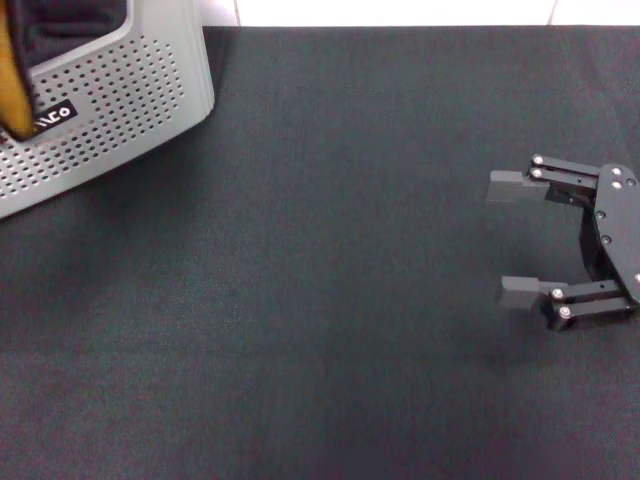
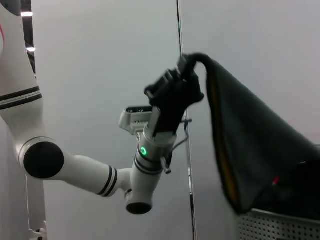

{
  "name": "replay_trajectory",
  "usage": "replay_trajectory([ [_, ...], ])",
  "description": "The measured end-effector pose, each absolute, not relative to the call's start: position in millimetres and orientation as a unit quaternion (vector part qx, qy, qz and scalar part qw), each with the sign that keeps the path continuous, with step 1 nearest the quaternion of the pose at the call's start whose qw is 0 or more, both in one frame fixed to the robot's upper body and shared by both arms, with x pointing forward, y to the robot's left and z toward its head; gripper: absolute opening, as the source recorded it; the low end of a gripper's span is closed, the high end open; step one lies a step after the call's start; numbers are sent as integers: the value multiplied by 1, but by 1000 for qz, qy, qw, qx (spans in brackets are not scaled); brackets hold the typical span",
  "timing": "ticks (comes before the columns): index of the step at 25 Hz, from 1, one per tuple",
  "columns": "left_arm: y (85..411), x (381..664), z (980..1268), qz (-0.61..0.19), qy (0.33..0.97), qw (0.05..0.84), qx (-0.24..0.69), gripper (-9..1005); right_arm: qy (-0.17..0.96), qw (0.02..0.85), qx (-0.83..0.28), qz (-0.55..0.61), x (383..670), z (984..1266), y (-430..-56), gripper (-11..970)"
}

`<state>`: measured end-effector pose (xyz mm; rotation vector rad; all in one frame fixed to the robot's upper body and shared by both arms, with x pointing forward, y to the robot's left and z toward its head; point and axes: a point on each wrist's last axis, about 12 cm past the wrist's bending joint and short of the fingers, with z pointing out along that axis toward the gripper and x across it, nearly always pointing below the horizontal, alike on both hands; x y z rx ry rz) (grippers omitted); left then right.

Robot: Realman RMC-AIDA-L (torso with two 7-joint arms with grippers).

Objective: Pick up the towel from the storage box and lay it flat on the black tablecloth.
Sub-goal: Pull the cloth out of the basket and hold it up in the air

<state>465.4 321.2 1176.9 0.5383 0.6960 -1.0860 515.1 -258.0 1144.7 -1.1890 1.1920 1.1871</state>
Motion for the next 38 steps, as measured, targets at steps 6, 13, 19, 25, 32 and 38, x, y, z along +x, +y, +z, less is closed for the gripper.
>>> replay_trajectory([
  [6, 299, 473, 1197, -549, 258, 749, 268, 26, 475, 530, -484, 508, 518, 1149, -249, 789],
  [13, 280, 482, 1198, -568, 236, 745, 259, 26, 413, 545, -468, 560, 526, 1157, -218, 785],
  [19, 271, 489, 1189, -577, 246, 739, 244, 26, 369, 546, -472, 585, 522, 1166, -208, 781],
  [25, 255, 488, 1186, -581, 237, 731, 269, 26, 362, 556, -471, 582, 531, 1173, -203, 778],
  [32, 247, 496, 1187, -562, 225, 746, 278, 26, 384, 568, -464, 562, 544, 1172, -192, 774],
  [38, 236, 503, 1184, -545, 216, 760, 281, 26, 371, 564, -459, 578, 545, 1173, -184, 771],
])
